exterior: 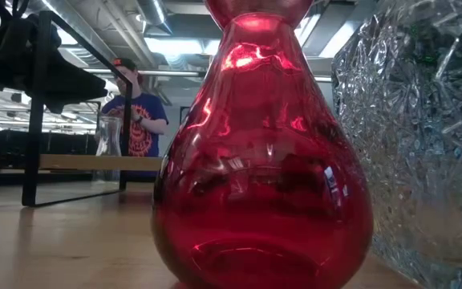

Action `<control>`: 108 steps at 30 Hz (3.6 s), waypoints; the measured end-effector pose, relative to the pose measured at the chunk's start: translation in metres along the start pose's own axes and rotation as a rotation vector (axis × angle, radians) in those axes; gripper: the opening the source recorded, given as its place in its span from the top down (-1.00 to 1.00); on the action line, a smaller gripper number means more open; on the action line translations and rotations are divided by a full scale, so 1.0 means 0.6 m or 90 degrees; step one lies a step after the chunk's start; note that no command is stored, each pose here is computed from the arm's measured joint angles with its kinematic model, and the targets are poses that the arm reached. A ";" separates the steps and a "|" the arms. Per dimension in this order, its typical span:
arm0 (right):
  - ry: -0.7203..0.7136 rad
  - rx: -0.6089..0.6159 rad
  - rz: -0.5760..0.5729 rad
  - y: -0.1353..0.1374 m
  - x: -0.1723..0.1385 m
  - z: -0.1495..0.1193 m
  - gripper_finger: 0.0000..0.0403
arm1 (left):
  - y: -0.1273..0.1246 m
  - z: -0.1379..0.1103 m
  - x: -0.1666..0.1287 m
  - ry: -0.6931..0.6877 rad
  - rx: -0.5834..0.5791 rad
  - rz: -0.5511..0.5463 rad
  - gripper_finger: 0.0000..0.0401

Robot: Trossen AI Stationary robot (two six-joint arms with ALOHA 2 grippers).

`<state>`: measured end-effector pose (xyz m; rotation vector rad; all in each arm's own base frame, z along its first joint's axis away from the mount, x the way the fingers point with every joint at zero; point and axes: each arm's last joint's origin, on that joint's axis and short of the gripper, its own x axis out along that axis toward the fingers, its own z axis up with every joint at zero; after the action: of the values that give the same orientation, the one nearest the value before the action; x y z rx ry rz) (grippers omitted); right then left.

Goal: Sort vases onto shelf

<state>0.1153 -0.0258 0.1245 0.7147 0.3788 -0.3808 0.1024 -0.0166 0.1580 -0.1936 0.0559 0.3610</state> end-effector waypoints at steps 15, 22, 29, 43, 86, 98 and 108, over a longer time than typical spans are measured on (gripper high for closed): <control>0.000 0.000 0.000 0.000 0.000 0.000 1.00 | 0.000 0.000 0.000 0.000 0.000 0.000 0.34; 0.000 0.000 0.000 0.000 0.000 0.000 1.00 | 0.000 0.000 0.000 0.000 0.000 0.000 0.34; -0.022 -0.006 -0.020 -0.001 0.000 0.002 1.00 | 0.000 0.000 0.000 -0.001 0.000 0.003 0.34; -0.164 -0.015 0.038 0.019 -0.004 0.032 1.00 | 0.000 0.000 0.000 -0.001 -0.003 0.002 0.34; -0.487 0.111 0.243 0.066 -0.053 0.099 1.00 | -0.003 0.019 -0.001 -0.065 -0.465 -0.020 0.34; -0.581 0.095 0.294 0.100 -0.087 0.144 1.00 | -0.005 0.065 -0.011 -0.208 -0.404 -0.069 0.34; -0.651 0.024 0.369 0.169 -0.139 0.223 1.00 | 0.007 0.197 -0.073 -0.528 -0.339 -0.156 0.34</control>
<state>0.1169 -0.0310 0.3116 0.5516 -0.7911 -0.1600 0.0623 -0.0047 0.2770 -0.5571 -0.8839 0.1821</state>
